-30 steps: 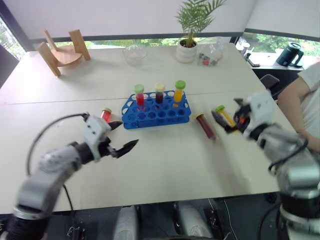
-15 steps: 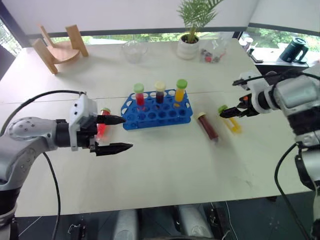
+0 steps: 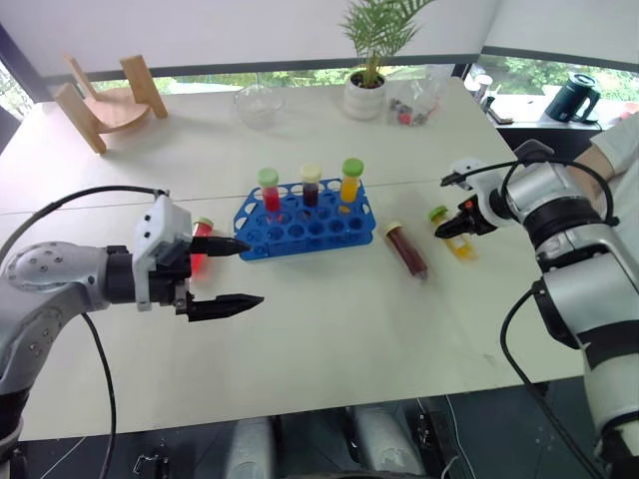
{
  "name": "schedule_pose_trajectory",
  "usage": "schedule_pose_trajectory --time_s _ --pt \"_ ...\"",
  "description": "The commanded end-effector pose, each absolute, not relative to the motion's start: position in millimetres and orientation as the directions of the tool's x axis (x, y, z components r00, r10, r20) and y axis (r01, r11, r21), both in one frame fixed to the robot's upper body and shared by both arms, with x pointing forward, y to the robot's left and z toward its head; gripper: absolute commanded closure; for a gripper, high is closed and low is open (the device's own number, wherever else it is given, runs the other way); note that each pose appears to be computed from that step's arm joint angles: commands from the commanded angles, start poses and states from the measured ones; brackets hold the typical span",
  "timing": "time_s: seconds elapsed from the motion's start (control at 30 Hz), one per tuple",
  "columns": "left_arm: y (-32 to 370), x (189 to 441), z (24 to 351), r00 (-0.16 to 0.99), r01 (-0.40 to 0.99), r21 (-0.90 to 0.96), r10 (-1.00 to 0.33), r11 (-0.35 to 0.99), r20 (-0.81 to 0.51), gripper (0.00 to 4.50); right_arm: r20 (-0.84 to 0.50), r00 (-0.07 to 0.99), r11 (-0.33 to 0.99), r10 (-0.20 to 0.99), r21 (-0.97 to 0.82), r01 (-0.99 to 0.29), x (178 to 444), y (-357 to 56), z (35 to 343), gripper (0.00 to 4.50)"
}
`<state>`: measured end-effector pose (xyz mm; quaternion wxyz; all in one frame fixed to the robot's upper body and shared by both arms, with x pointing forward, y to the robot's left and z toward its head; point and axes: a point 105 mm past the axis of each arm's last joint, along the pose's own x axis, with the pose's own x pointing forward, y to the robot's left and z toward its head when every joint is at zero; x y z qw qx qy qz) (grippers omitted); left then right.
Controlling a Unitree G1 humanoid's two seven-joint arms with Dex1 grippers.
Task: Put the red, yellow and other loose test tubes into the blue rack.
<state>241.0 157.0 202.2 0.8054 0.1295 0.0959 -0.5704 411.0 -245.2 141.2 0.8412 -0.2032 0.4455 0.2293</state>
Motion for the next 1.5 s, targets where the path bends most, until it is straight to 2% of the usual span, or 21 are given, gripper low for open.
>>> schedule_pose_trajectory --time_s 0.03,0.13,0.2,0.27,0.4,0.47,0.53,0.67,0.87,1.13,1.5 --pt "165 241 214 0.38 0.924 0.16 -0.879 0.347 -0.289 0.0 -0.834 0.506 0.822 0.218 -0.122 -0.556 413 -244 147 3.71" --pt "169 243 216 0.419 0.907 0.163 -0.866 0.387 -0.272 0.0 -0.751 0.598 0.861 0.28 -0.079 -0.502 421 -239 180 3.72" --pt "171 243 217 0.44 0.898 0.156 -0.861 0.412 -0.254 0.0 -0.62 0.68 0.857 0.392 -0.021 -0.514 426 -223 217 3.72" --pt "173 243 215 0.452 0.891 0.155 -0.856 0.426 -0.25 0.0 -0.485 0.739 0.834 0.467 -0.037 -0.551 426 -209 244 3.72" --pt "171 246 213 0.469 0.883 0.148 -0.853 0.446 -0.229 0.0 -0.108 0.739 0.734 0.665 -0.091 -0.673 393 -162 280 3.72" --pt "169 249 213 0.47 0.882 0.142 -0.855 0.449 -0.221 0.0 0.06 0.725 0.726 0.687 -0.112 -0.679 377 -143 281 3.72" --pt "169 250 212 0.471 0.882 0.145 -0.851 0.448 -0.231 0.0 0.154 0.745 0.76 0.649 -0.122 -0.638 372 -132 275 3.72" --pt "166 253 214 0.462 0.886 0.144 -0.857 0.44 -0.228 0.0 0.33 0.7 0.764 0.634 -0.122 -0.634 364 -109 258 3.72" --pt "163 254 217 0.447 0.894 0.16 -0.863 0.419 -0.237 0.0 0.391 0.682 0.773 0.618 -0.147 -0.617 371 -92 230 3.72" --pt "164 250 218 0.45 0.892 0.164 -0.859 0.421 -0.243 0.0 0.349 0.708 0.777 0.615 -0.114 -0.619 379 -85 198 3.72" --pt "165 247 219 0.462 0.886 0.168 -0.851 0.432 -0.249 0.0 0.312 0.731 0.783 0.607 -0.078 -0.617 376 -83 177 3.72"
